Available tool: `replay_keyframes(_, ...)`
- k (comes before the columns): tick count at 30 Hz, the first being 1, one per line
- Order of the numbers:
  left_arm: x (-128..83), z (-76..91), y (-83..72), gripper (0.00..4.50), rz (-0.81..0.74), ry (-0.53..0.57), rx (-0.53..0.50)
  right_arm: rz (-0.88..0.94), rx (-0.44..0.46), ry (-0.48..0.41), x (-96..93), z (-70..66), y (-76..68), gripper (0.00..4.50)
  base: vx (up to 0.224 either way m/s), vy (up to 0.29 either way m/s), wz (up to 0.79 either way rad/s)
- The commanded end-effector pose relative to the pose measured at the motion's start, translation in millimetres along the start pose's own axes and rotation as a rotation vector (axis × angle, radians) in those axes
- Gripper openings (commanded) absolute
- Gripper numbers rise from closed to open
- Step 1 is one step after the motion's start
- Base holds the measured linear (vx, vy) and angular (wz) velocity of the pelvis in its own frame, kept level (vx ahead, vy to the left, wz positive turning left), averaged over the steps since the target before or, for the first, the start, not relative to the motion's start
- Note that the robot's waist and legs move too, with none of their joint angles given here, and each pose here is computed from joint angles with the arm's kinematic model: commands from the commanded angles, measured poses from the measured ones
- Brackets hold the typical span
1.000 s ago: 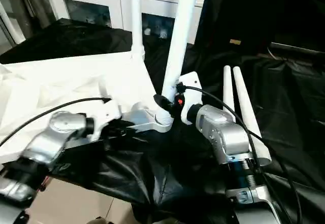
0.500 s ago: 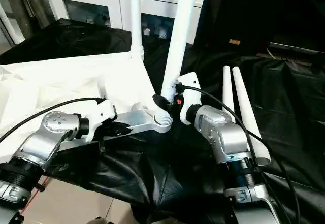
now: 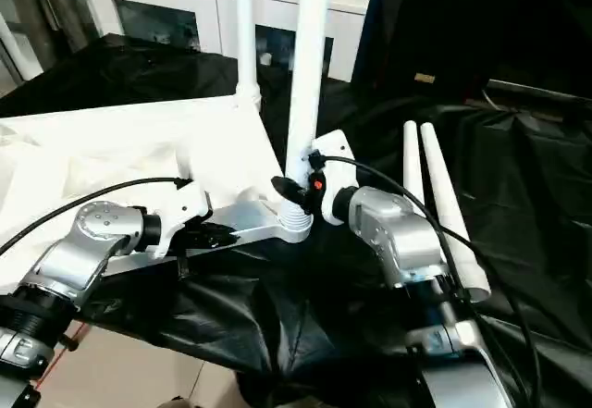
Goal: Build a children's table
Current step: Insert table leg to table base
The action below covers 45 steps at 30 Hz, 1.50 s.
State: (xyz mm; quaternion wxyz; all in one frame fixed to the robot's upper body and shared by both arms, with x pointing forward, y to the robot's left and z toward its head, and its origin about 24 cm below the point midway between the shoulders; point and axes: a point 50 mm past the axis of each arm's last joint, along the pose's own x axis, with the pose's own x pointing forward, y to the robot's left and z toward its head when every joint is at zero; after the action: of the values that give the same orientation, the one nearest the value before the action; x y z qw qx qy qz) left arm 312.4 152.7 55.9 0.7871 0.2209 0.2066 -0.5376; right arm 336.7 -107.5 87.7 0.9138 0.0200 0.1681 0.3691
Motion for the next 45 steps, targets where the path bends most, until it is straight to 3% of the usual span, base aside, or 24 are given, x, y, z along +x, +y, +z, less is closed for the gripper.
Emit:
replay_keyframes(1,0.8,-19.6,-6.7,0.0,-0.028,0.088,-0.046,-0.001,0.011,-0.005,0.8,1.0,-2.2,1.88,0.0,0.0,0.0)
replay_keyframes(10,0.5,-19.0,-7.2,0.0,-0.023,0.078,-0.061,-0.032,0.146,-0.043,-12.1,-15.6,-15.0,1.87,0.0,0.0,0.0)
replay_keyframes(22,4.3,-15.1,-2.2,0.0,0.021,0.064,-0.066,-0.061,0.223,-0.07,-27.9,-57.8,-17.5,1.87,0.0,0.0,0.0)
replay_keyframes(26,5.0,-13.6,0.3,0.0,0.033,0.063,-0.065,-0.051,0.193,-0.076,-29.4,-61.8,-13.1,1.87,0.0,0.0,0.0)
replay_keyframes(34,5.8,-12.7,-1.2,0.0,0.001,0.073,-0.041,-0.011,0.011,0.023,-17.7,-55.0,-4.1,1.87,0.0,0.0,0.0)
replay_keyframes(45,5.4,-14.8,-4.0,0.0,-0.016,0.081,-0.038,0.135,-0.06,0.112,-7.9,-56.9,6.6,1.87,0.0,0.0,0.0)
